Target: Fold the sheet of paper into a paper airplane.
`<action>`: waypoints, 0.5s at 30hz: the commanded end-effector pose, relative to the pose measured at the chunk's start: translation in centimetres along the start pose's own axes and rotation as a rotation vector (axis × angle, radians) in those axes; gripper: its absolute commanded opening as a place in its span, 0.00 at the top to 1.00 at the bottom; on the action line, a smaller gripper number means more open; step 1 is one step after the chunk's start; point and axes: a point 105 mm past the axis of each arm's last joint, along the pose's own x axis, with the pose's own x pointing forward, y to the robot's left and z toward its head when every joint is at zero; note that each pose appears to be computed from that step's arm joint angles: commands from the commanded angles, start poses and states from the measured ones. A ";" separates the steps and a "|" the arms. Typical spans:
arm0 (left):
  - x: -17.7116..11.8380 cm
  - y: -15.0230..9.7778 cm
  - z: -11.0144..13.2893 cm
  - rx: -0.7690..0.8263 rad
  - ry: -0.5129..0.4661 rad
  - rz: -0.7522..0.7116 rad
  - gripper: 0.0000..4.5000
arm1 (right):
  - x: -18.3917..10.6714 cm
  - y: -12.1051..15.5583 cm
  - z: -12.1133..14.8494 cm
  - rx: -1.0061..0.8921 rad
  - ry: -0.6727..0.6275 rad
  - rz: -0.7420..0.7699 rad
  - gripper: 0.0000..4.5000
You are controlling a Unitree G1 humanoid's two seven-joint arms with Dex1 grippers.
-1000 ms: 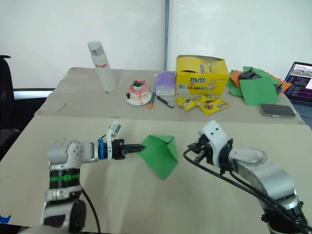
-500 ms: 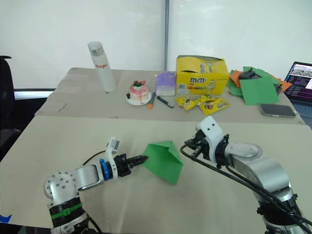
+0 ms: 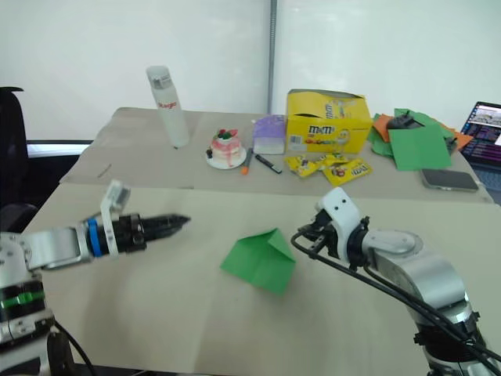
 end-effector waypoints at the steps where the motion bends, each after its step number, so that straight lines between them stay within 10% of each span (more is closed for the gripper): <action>1: 2.2 -0.5 0.1 0.174 0.059 -0.060 0.01 | -0.6 0.3 1.1 -0.027 -0.052 -0.012 1.00; 10: 7.2 3.0 -1.3 0.979 0.322 -0.108 0.58 | -2.1 0.8 -0.3 -0.005 -0.017 -0.057 1.00; 15: 10.4 2.4 -1.7 1.134 0.288 -0.267 0.96 | -2.2 2.2 -3.0 0.025 0.082 -0.037 1.00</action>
